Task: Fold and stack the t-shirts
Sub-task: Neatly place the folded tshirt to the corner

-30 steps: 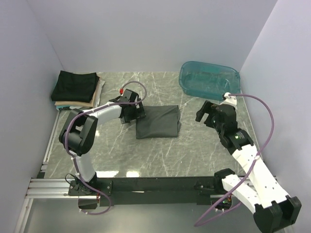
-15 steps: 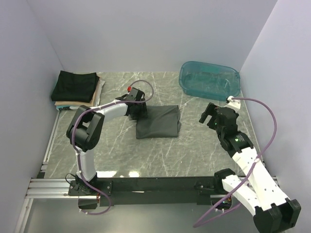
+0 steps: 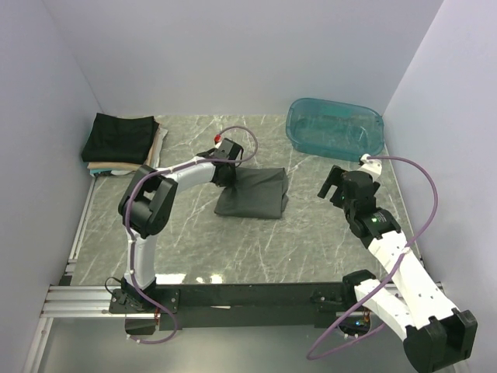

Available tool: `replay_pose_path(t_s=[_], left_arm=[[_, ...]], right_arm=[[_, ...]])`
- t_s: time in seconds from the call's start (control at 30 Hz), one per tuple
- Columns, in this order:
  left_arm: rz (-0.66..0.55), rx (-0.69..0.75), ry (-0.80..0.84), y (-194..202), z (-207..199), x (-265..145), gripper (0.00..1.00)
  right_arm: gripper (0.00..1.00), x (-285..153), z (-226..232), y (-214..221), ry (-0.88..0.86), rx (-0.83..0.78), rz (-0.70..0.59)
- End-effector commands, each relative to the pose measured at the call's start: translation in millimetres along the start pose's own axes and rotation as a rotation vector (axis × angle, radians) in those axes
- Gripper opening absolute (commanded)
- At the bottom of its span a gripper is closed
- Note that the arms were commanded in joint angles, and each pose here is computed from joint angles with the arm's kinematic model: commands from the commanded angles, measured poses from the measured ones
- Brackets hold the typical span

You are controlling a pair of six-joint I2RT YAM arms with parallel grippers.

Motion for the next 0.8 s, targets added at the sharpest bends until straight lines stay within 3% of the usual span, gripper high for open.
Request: replay_pose_path(t_s=[0.0,0.3,0.77], left_arm=[[-0.076,0.089,-0.193,-14,33,-5,0.01],[-0.343,0.283,-0.315,-74,65,-53,0.01],[-0.475,0.468,-0.565,-155,151,-104,0.01]], right_arm=[[1.00,3,-3,-4,0.021,0.009,-0.030],[1.00,8,-2,1,0.019,0.000,-0.003],[1.00,11,-3,6,0.034,-0.010,0.026]])
Point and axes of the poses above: each gripper's point midway between its finger pads, its own x axis out along the fingers, its own z axis along the line the jaws close on, y = z × x, the point moved 3 cm from there along -x, back along the fingers, and after that the axes turned 5 degrees about -x, right-handed, at the moved point
